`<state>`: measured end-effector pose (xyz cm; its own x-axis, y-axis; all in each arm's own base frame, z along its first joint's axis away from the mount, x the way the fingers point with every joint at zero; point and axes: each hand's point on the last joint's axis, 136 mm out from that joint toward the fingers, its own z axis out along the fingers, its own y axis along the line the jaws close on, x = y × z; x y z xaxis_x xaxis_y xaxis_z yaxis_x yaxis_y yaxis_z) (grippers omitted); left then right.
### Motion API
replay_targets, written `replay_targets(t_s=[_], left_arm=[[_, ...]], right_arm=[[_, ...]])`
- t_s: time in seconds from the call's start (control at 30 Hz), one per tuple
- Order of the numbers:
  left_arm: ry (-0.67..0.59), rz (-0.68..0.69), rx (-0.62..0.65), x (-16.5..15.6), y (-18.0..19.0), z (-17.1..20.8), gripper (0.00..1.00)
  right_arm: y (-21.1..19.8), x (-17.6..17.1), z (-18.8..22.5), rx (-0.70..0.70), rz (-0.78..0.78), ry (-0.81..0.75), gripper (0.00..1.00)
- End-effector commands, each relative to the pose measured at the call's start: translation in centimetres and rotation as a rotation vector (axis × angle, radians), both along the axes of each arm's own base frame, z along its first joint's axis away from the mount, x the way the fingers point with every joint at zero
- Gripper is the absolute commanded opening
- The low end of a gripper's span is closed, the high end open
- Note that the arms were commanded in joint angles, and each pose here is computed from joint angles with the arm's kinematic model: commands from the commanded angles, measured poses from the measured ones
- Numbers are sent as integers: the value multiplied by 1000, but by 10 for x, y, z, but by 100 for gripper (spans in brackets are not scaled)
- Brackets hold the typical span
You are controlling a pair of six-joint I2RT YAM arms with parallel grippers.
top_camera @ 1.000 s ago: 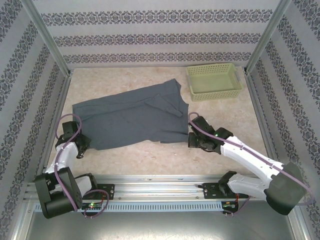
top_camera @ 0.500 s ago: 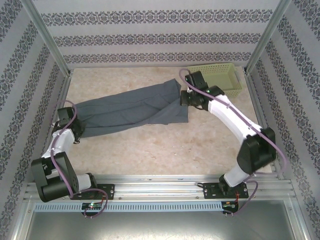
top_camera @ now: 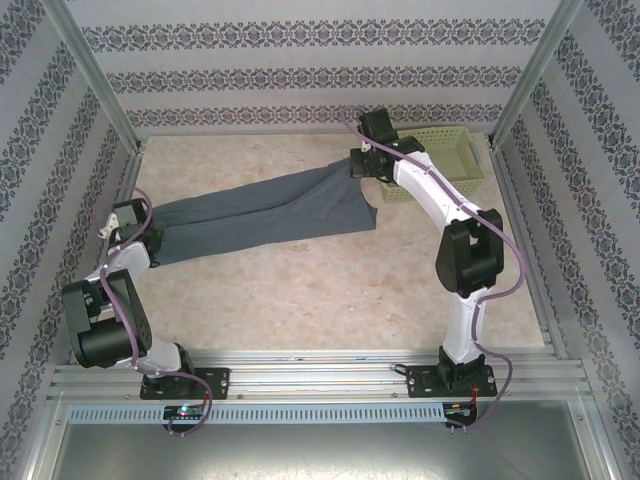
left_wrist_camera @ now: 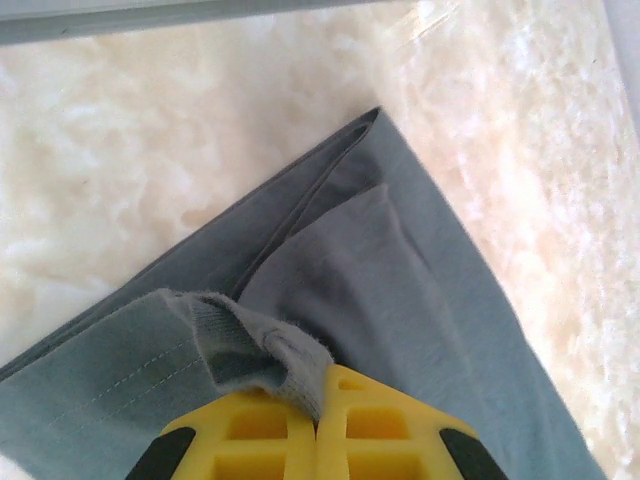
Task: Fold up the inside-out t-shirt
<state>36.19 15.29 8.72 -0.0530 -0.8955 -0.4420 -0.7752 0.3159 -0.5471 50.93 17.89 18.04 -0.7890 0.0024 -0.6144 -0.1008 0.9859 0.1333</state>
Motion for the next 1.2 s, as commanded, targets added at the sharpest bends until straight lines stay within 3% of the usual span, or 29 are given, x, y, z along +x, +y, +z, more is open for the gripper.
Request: replay_targets(t_s=[0.0, 0.07, 0.1, 0.17, 0.27, 0.5, 0.67, 0.8, 0.97, 1.17], left_arm=[[-73, 33, 28, 20, 9, 16, 0], [-72, 20, 21, 26, 9, 11, 0], [-66, 9, 19, 29, 9, 8, 1], [-46, -8, 14, 33, 9, 3, 14], [-8, -34, 13, 35, 9, -1, 33], [44, -93, 20, 12, -9, -1, 40], [38, -204, 43, 13, -48, -3, 41], [44, -317, 51, 36, -73, -7, 45], [89, -357, -9, 53, -80, -30, 48], [154, -325, -48, 44, -75, -57, 52]], right_arm=[[1, 17, -1, -2, 14, -15, 0], [6, 24, -5, 4, 28, -17, 2], [8, 29, -9, 5, 31, -16, 13], [9, 37, -16, -5, 34, -13, 29], [3, 40, -19, -44, 10, 6, 44], [14, -1, -26, -3, 50, 26, 53], [19, -24, -62, 18, 50, 96, 69], [20, -18, -83, 5, 43, 139, 78], [20, 0, -100, -8, 12, 182, 86], [12, 19, -127, -16, -42, 239, 89]])
